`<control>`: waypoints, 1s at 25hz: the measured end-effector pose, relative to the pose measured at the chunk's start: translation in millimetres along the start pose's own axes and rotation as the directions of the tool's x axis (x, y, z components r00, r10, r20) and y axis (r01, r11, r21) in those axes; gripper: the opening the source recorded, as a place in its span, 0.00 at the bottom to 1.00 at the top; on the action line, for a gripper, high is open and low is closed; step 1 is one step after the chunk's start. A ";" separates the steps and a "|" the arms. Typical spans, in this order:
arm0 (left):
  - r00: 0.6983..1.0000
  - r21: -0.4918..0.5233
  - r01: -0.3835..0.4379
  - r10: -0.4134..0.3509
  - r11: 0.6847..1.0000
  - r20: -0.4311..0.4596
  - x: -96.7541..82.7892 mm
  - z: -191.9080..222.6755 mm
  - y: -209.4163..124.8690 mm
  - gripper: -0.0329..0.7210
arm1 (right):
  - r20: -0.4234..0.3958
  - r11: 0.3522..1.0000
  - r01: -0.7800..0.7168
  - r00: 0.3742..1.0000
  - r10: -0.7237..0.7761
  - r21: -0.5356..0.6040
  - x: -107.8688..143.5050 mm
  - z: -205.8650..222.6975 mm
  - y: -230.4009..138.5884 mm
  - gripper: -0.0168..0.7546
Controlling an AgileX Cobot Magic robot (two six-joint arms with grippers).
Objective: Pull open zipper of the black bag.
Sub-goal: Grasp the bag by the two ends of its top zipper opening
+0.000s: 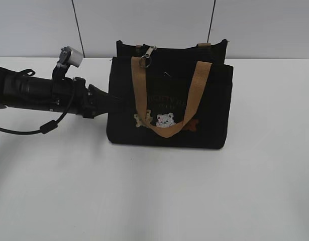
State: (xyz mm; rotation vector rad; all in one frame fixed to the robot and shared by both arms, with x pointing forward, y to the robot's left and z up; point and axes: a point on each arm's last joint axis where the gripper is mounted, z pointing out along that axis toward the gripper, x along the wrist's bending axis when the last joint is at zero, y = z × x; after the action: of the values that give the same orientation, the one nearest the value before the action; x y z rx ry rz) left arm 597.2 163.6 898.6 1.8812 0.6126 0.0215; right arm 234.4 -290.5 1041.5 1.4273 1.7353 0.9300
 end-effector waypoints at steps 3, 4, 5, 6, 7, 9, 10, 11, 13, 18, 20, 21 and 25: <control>1.000 0.000 -0.003 0.003 1.000 0.007 -0.6 0.0 0.0 0.08 | 0.000 1.000 0.000 1.000 0.000 0.000 0.0 0.0 0.0 0.74; 1.000 0.002 -0.005 0.005 1.000 0.011 -1.0 0.0 -0.2 0.08 | 0.000 1.000 0.000 1.000 0.000 0.000 0.0 0.0 0.0 0.74; 1.000 0.002 -0.007 0.007 1.000 0.016 -1.4 0.0 -0.2 0.08 | 0.000 1.000 0.000 1.000 0.000 0.000 0.0 0.0 0.0 0.74; 1.000 0.003 -0.008 0.008 1.000 0.018 -1.6 0.0 -0.3 0.08 | 0.000 1.000 0.000 1.000 0.000 0.000 0.0 0.0 0.0 0.74; 1.000 0.003 -0.010 0.010 1.000 0.020 -1.8 0.0 -0.3 0.08 | 0.000 1.000 0.000 1.000 0.000 0.000 0.0 0.0 0.0 0.74; 1.000 0.003 -0.008 0.008 1.000 0.020 -1.8 0.0 -0.3 0.08 | -0.001 1.000 0.000 1.000 0.000 0.000 0.1 0.0 0.0 0.74; 1.000 0.002 -0.008 0.008 1.000 0.022 -2.0 0.0 -0.2 0.08 | -0.001 1.000 0.000 1.000 0.000 0.000 0.1 0.0 0.0 0.74; 1.000 0.002 -0.007 0.007 1.000 0.022 -2.0 0.0 -0.2 0.08 | -0.002 1.000 -0.001 1.000 0.001 0.000 0.2 0.0 0.0 0.74; 1.000 0.002 -0.007 0.007 1.000 0.022 -2.0 0.0 -0.2 0.08 | -0.013 1.000 -0.006 1.000 0.006 -0.002 1.2 0.0 0.2 0.74; 1.000 0.003 -0.007 0.007 1.000 0.023 -2.1 0.0 -0.3 0.08 | -0.140 0.999 0.016 0.990 -0.023 -0.049 10.1 5.0 20.4 0.74; 1.000 0.003 -0.008 0.008 1.000 0.024 -2.1 0.0 -0.3 0.08 | -0.206 0.997 0.048 0.977 -0.060 -0.062 13.3 16.1 34.8 0.74; 1.000 0.003 -0.008 0.008 1.000 0.025 -2.2 -0.1 -0.3 0.08 | -0.241 0.997 0.051 0.968 -0.065 -0.062 14.6 23.8 42.3 0.74; 1.000 0.002 -0.008 0.008 1.000 0.026 -2.4 -0.1 -0.2 0.08 | -0.345 0.992 0.110 0.930 -0.125 -0.060 16.9 60.5 66.5 0.74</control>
State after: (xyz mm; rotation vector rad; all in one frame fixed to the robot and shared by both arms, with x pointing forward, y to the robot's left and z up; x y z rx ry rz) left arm 595.1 162.7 899.1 1.8829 0.5876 0.0015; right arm 316.2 -258.9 1067.3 1.1683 2.0210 1.1998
